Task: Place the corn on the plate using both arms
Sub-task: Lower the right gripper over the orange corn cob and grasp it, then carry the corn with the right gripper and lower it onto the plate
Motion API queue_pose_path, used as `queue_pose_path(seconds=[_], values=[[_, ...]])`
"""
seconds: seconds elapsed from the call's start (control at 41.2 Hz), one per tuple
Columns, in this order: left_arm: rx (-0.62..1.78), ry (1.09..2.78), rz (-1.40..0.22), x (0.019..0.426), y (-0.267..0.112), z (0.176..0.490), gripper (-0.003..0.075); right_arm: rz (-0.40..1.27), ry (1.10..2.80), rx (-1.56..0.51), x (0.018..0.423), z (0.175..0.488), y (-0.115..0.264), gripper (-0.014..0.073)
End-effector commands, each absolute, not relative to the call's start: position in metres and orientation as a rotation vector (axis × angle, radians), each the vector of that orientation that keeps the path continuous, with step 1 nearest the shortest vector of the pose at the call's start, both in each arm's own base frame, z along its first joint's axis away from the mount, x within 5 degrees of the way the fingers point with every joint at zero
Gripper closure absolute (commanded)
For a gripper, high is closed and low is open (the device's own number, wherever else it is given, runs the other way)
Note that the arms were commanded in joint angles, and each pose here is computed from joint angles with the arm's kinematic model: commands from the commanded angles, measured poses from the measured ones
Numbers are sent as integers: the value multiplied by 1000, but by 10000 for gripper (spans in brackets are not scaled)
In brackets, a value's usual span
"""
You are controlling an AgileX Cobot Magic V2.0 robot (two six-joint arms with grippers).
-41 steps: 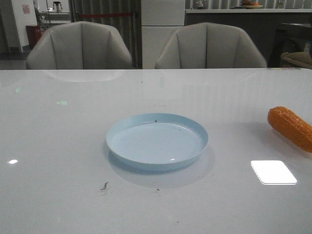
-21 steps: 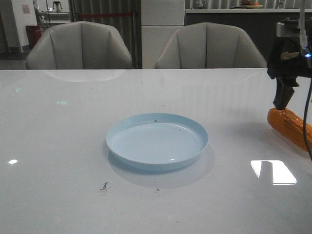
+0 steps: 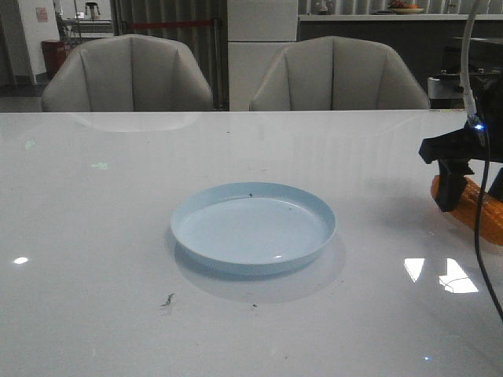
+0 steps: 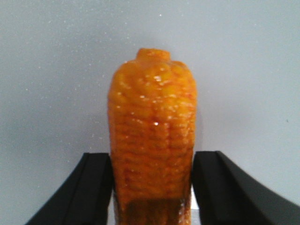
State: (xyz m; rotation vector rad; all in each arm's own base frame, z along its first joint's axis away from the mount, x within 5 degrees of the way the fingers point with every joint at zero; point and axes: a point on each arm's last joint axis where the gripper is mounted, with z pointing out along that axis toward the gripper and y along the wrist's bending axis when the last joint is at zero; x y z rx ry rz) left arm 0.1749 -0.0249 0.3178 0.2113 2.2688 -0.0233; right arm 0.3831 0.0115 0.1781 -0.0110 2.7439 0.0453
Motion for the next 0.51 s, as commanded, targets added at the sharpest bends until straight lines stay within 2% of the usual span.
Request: queue_pose_path(seconds=[0.0,0.097,0.291,0.486], values=[[182,2165,-44,178,-25,333,231,31,2639,-27,389,204,10,288],[182,2165,-44,178,-25,333,231,33,2639,-26,389,204,10,377],[177,2166,-53,178,-26,333,231,91,2643,-7,397,227,18,379],[160,2154,-82,179,-27,334,231,163,2584,-129,407,270,61,377]])
